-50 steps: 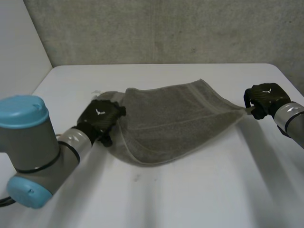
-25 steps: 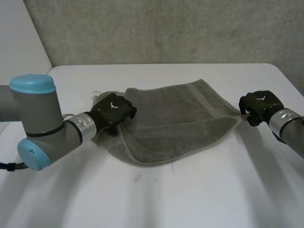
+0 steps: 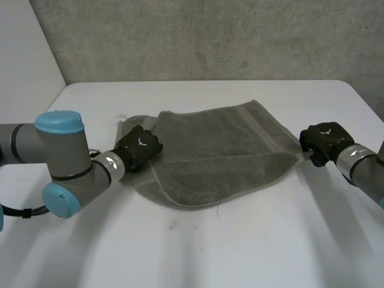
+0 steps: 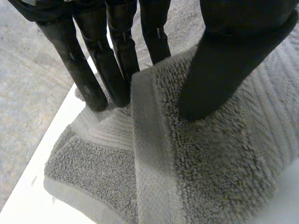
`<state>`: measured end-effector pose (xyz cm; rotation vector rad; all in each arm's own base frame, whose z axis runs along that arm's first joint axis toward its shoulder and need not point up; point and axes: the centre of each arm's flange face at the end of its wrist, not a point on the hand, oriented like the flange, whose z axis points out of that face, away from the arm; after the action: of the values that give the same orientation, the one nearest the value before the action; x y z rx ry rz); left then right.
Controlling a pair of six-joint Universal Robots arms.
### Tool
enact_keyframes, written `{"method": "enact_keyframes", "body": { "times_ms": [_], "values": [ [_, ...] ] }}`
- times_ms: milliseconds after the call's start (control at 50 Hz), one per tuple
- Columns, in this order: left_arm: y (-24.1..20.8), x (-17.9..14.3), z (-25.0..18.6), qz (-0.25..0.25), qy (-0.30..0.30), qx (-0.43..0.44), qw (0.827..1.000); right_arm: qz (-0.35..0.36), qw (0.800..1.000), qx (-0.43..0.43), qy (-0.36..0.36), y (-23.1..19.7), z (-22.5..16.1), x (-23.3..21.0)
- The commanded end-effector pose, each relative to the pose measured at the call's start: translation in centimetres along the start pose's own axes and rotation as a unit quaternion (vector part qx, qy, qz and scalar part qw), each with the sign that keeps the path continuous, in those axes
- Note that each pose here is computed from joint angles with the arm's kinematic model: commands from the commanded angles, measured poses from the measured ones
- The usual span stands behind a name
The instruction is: Fold the towel.
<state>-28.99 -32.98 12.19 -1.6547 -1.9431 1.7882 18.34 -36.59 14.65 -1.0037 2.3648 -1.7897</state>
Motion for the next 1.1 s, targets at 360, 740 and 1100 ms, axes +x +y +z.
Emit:
{"method": "enact_keyframes", "body": {
  "times_ms": [360, 740, 1100],
  "values": [
    [-0.6, -1.1, -1.9, -0.004, -0.019, -0.01, 1.0, 0.0, 1.0, -0.002, -0.001, 0.2, 0.2, 0.0],
    [-1.5, -1.7, -3.8, -0.007, -0.032, -0.005, 0.999, 0.0, 1.0, -0.009, -0.004, 0.7, 0.4, -0.2],
    [-1.0, -0.9, -4.2, -0.008, -0.031, -0.006, 0.999, -0.006, 1.0, -0.01, -0.004, 0.8, 0.4, -0.2]
  ]
}}
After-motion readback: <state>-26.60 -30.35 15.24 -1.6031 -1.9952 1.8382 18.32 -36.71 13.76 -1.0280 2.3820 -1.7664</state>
